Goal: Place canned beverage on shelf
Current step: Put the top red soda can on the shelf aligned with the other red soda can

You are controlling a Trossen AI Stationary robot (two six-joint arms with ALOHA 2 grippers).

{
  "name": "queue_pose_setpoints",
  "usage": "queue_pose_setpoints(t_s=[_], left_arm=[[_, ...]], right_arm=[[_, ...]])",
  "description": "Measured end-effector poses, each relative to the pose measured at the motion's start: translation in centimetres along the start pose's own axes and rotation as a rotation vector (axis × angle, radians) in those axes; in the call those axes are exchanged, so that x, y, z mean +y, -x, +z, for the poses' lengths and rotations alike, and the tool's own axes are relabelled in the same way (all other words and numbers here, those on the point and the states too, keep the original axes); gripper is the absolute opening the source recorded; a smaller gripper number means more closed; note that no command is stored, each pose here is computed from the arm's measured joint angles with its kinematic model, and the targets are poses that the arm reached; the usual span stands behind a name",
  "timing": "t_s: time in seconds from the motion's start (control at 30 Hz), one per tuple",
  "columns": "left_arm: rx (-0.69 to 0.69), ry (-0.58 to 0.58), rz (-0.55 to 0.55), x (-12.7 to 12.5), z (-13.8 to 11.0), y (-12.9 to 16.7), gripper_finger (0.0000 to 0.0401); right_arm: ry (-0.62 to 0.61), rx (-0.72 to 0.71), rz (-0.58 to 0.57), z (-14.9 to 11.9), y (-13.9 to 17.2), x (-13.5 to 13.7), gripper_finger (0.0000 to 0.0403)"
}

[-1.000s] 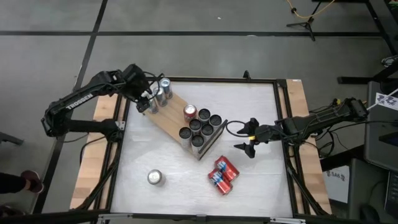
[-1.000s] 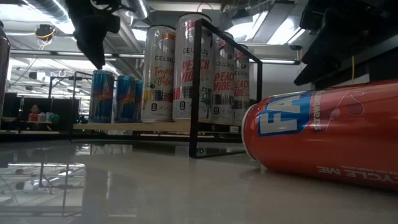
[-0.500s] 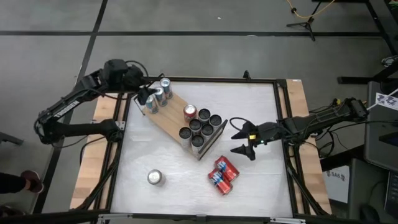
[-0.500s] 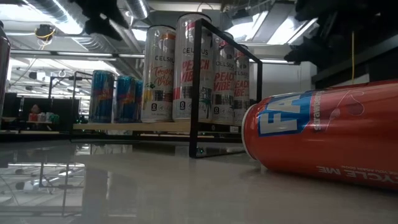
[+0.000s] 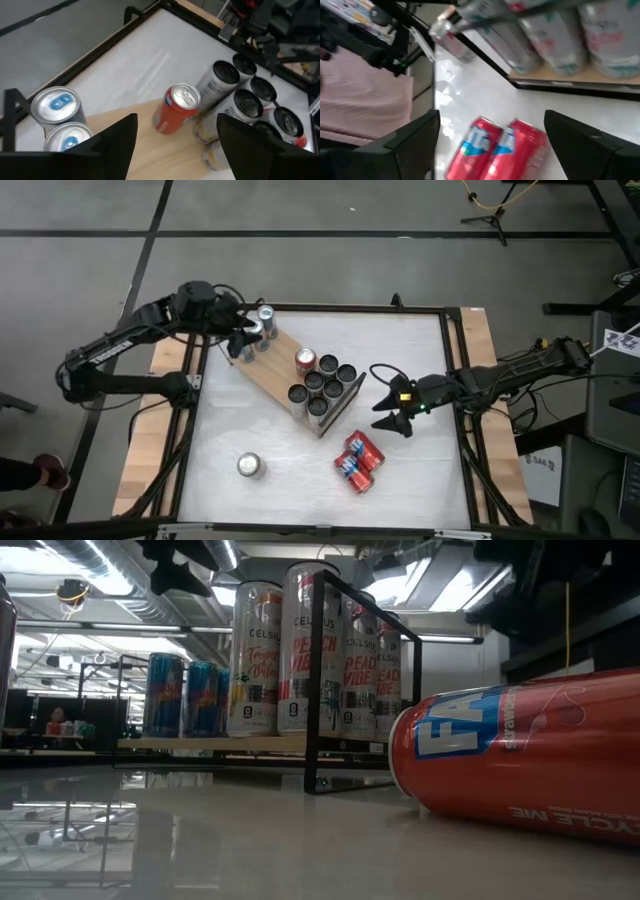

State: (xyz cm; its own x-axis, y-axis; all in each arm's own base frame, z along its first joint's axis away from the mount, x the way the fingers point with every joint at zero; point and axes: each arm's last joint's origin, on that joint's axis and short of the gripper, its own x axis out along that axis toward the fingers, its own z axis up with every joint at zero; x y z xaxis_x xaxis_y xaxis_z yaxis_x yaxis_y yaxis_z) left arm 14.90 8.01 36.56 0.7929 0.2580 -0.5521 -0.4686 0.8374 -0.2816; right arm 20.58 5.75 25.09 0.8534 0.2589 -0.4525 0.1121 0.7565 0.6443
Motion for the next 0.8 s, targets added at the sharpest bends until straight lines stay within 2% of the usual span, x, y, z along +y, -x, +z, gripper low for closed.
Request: queue_pose_setpoints(t_s=[0.17,0.43,0.57,0.8], left_arm=[[-0.005,-0.044,-0.017,-1.1,0.2,-1.0,0.0266],[-0.096,-0.162,-0.102,-3.3,1.1,-2.5,0.0266],[-0.154,-0.187,-0.146,-4.4,1.6,-2.8,0.0266],[-0.165,-0.218,-0.208,-5.8,1.4,-3.2,0.0266]], right_arm=[[0.002,-0.015,0.060,1.0,0.5,1.5,0.0353],[0.022,0.029,0.088,0.2,-0.5,4.6,0.0353],[0.004,0.101,0.030,-0.7,-1.7,5.9,0.0353],[-0.065,0.230,-0.171,-1.9,-3.7,6.7,0.0353]])
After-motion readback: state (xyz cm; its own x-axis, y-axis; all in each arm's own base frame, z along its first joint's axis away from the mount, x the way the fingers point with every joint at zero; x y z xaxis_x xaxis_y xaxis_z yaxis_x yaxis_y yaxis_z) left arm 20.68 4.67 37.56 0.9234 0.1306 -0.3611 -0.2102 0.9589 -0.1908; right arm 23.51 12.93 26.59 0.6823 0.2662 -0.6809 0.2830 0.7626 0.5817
